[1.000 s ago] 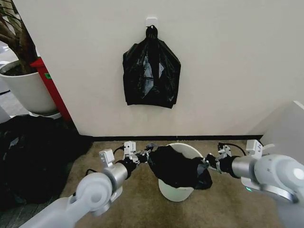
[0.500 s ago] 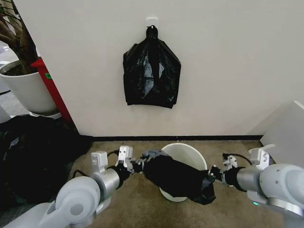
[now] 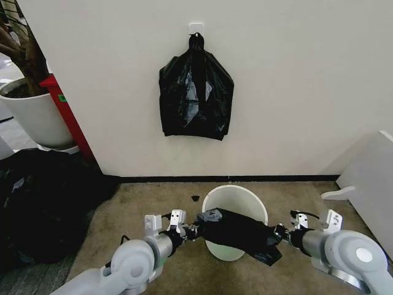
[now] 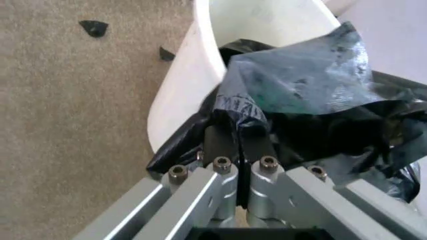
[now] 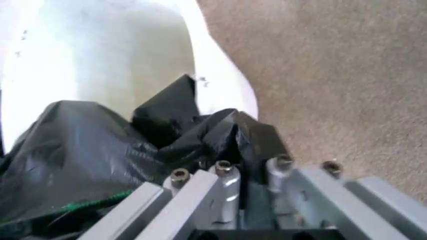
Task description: Place the garbage bag over the trash bin.
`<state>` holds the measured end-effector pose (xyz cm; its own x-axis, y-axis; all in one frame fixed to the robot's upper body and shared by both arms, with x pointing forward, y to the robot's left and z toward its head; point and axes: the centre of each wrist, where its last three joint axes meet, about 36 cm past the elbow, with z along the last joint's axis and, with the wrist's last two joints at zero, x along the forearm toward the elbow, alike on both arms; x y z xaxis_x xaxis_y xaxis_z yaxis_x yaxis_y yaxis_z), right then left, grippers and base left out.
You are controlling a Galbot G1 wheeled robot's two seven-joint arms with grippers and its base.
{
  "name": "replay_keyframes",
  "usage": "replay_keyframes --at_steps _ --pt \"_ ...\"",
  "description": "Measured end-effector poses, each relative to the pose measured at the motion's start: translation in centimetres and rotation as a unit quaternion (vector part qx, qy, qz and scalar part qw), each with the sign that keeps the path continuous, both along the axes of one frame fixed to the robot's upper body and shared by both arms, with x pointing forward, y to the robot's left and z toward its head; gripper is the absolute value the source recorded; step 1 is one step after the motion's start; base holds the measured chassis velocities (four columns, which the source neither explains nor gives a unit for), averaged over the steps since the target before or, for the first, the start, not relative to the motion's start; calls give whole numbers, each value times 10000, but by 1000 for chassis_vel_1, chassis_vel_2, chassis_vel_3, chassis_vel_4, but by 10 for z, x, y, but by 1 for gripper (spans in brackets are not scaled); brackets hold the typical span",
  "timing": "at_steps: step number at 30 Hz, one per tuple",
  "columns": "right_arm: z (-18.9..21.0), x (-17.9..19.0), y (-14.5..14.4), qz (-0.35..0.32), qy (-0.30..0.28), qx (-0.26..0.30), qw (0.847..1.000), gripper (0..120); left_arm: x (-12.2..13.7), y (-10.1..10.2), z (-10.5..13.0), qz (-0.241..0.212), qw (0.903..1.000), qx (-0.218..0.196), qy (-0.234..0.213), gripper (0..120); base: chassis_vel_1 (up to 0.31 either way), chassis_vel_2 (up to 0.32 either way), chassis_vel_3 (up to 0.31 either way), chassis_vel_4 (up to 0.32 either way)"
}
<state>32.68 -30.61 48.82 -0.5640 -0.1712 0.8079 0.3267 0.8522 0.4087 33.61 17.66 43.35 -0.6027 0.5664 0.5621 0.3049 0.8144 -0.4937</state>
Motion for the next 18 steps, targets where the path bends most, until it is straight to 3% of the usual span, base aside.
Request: replay_keyframes --at_steps 5,12,18 --pt "15 -5 8 109 -226 4 9997 20 -2 -2 7 -75 9999 -57 -99 0 0 0 0 0" --pt "72 -19 20 810 -828 -314 9928 50 -2 -4 9 -52 9999 -57 -110 0 0 0 0 0" --pt "87 -13 17 1070 -1100 -424 9872 70 2 0 16 100 9998 -88 -171 0 0 0 0 0"
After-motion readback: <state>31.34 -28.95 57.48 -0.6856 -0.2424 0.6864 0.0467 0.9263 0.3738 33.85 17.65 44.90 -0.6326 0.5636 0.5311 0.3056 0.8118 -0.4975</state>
